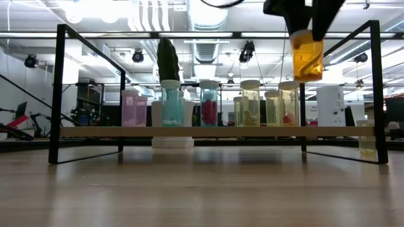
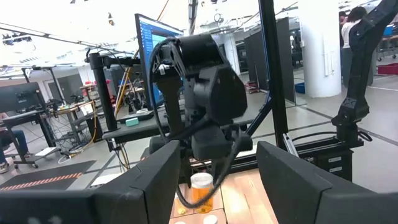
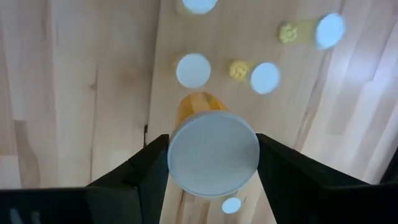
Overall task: Pick and place medicine bottles onto shelf by color
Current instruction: Put the orange pill bottle on the shelf
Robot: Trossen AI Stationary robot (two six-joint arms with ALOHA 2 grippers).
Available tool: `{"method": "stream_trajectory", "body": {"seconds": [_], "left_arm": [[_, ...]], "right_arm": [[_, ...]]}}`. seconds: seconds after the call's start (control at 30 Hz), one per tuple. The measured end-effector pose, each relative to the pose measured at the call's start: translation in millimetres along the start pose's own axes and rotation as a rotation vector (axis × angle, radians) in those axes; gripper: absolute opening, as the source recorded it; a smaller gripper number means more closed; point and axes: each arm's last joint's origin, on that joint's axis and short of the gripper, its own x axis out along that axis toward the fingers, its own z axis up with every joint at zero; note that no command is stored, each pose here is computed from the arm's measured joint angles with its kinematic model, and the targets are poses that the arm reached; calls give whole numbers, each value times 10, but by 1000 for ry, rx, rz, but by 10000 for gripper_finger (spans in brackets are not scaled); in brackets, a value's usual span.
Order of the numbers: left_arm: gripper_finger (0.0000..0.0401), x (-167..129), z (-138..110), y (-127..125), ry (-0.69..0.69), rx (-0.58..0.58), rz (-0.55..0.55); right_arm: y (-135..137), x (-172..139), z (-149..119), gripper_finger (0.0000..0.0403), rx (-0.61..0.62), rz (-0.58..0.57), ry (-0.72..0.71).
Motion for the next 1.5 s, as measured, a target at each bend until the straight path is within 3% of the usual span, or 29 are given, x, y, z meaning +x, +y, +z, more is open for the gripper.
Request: {"method": "stream_trajectory", "body": {"seconds": [0.37,0.67,1.07,1.5], "left_arm": [[197,0,0,-1,0,7,0],[197,0,0,0,0,7,0],[197,0,0,0,0,7,0],[197,0,1,0,-1,6,0]], "right_arm": [[38,294,-76,205,-22,3,92],[70,468,-55,205,-48,19,60],[99,590,-69,206,-52,61,63],[87,614,-69,206,26,33,60]]}}
